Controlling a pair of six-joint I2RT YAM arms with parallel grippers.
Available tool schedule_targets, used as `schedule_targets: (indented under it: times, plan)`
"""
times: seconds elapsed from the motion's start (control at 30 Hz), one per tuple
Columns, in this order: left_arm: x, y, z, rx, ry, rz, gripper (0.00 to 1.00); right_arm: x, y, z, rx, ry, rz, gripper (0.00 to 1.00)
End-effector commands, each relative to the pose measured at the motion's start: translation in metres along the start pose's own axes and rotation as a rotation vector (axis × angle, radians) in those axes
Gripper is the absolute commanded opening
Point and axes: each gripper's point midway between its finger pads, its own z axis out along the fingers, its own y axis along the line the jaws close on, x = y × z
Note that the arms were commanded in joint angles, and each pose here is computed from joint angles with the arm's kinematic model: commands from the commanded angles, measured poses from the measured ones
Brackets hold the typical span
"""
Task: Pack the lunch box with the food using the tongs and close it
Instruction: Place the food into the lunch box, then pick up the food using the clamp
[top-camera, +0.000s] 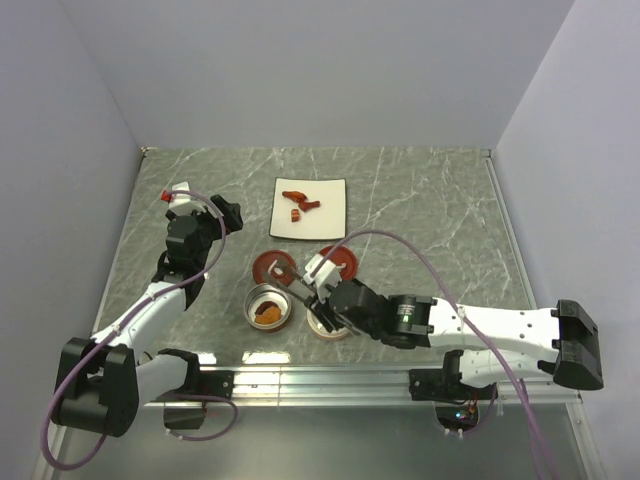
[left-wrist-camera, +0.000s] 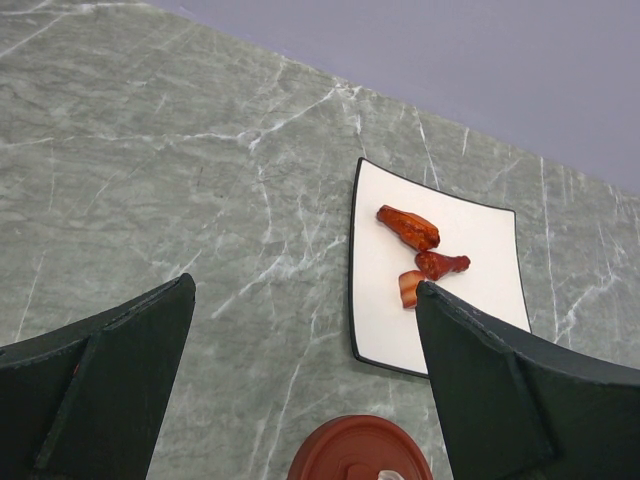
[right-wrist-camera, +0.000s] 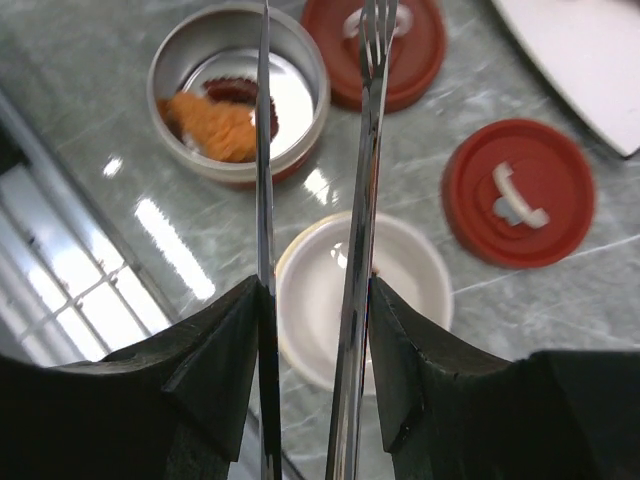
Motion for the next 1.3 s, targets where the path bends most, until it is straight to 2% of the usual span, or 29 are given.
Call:
schedule_targets:
  times: [0.0, 0.27, 0.47, 0.77, 1.27]
  plan:
    - [-0.016, -0.009, -0.003, 0.032, -0.055, -0.007, 0.99, -0.047, -0.023, 0.002, 0.059, -0.107, 0.024, 0.52]
    - [-0.015, -0.009, -0.003, 0.034, -0.054, -0.007, 1.00, -0.065, -0.087, 0.030, 0.170, -0.111, 0.079, 0.52]
    - [-0.014, -0.006, -0.001, 0.017, -0.054, -0.006, 0.99, -0.063, -0.120, 0.063, 0.242, -0.042, 0.095, 0.51]
    - [-0.012, -0.004, 0.002, 0.007, -0.048, -0.002, 0.99, -0.048, -0.150, 0.110, 0.300, 0.056, 0.121, 0.50]
    - [-0.011, -0.004, 0.004, 0.004, -0.045, 0.002, 0.99, -0.039, -0.169, 0.149, 0.307, 0.122, 0.144, 0.49]
